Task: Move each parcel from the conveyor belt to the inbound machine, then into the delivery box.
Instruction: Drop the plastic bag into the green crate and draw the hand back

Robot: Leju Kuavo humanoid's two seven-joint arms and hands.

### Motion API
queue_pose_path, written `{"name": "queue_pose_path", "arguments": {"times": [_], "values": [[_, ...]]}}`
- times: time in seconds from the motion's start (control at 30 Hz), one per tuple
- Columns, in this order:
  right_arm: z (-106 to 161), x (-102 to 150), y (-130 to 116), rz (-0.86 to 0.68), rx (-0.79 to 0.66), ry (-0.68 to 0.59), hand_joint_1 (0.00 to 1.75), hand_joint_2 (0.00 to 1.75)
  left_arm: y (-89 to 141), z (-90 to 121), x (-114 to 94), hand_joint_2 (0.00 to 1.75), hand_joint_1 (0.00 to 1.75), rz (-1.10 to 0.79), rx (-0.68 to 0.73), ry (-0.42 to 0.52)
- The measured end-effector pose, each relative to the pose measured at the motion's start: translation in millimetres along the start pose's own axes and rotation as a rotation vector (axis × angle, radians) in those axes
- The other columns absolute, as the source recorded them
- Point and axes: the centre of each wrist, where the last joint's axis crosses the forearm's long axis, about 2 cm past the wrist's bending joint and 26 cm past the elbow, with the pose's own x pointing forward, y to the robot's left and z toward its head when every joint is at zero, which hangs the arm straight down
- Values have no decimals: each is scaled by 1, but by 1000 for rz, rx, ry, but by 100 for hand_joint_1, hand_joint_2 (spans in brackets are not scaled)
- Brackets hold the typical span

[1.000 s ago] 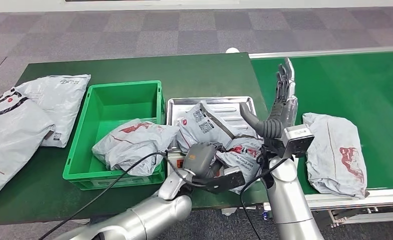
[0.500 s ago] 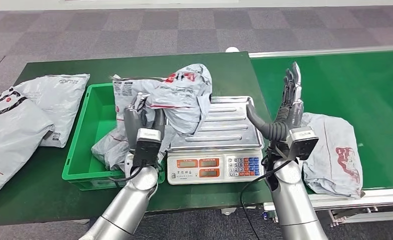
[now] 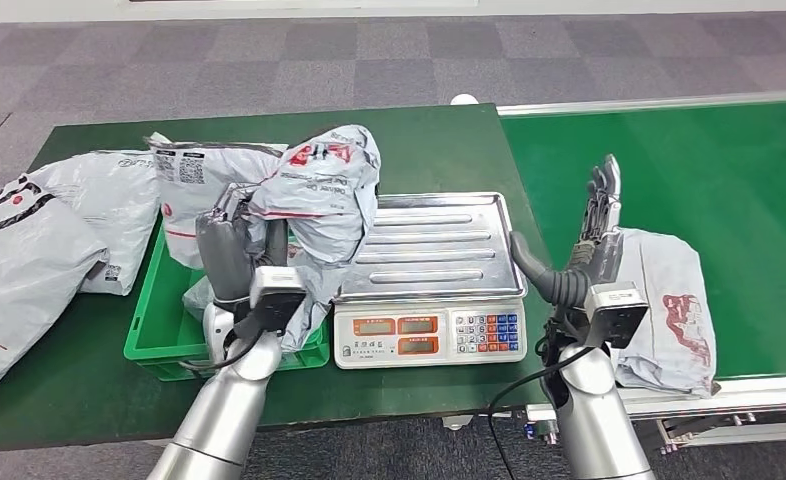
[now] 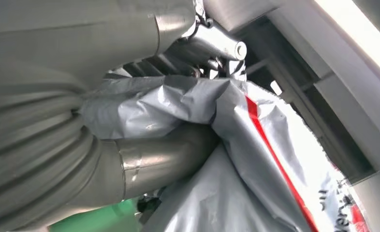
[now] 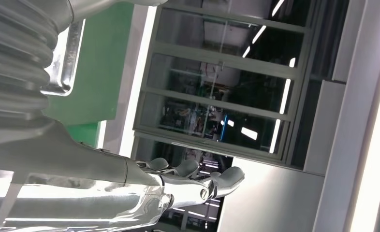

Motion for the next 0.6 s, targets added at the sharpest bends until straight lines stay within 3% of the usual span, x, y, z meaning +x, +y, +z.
{"name": "queue_pose_path", "arguments": {"times": [0.13,0.27,0.6], "values": [[1,0,0,22,8,0,0,175,9,13,-35,175,175,-353,-199,206],[1,0,-2,35,17,14,0,175,16,29,-60,175,175,-574,-355,383],[-1,2,-19,64,-11,48,0,175,34,24,-94,175,175,-854,-574,491]]}}
